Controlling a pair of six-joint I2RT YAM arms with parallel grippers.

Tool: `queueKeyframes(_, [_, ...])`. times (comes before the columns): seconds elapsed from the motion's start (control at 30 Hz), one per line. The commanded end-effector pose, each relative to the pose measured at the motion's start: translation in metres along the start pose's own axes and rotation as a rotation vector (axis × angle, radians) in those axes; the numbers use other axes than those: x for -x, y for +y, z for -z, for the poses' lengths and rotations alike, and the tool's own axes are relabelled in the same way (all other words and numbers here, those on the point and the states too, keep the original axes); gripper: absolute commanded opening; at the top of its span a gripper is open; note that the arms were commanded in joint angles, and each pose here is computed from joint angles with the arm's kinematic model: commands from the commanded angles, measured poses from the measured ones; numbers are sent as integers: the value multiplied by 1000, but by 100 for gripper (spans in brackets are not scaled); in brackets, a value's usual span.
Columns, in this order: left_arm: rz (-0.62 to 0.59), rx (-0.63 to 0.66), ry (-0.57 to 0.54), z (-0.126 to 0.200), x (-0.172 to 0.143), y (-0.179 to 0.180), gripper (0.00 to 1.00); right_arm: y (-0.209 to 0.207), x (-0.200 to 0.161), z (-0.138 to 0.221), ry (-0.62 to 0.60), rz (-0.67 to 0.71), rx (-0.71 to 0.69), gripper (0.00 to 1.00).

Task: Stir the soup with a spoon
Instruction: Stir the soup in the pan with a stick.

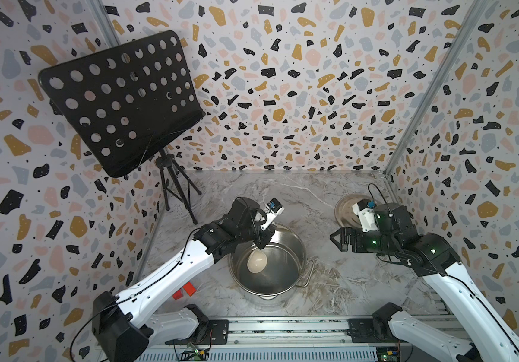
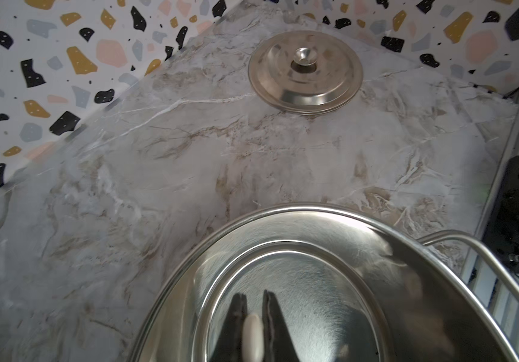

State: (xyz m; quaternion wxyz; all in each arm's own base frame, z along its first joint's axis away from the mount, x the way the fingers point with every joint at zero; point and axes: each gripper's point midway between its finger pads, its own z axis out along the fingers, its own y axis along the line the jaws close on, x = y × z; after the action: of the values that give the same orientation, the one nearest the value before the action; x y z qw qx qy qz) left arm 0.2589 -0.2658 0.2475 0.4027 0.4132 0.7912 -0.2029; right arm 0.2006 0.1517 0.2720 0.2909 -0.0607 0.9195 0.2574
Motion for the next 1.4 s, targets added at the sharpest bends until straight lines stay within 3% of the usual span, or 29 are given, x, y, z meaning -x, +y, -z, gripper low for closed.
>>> queueKeyframes(0.0, [-61,-127,-169,6,49,-23,0,4,6,9,-41,12,13,100])
queueKeyframes(0.27, [-165,-388,-198,13,48,-87,0,3,6,10,-46,6,9,100])
queueKeyframes(0.47, [-227,-527,-152,45,8,-122,0,2,4,7,-37,4,8,100])
queueKeyframes(0.67, [-201,-598,-73,74,-39,-136,0,2,3,4,-23,3,7,100])
queueKeyframes(0.83, [-186,-438,-54,80,-57,-115,0,1,2,2,-15,2,4,100])
queueKeyframes(1.13, [-74,61,-2,70,-60,-19,0,1,2,0,-10,2,6,100])
queueKeyframes(1.37, [-42,186,-26,47,-32,17,0,3,3,0,-8,9,11,100])
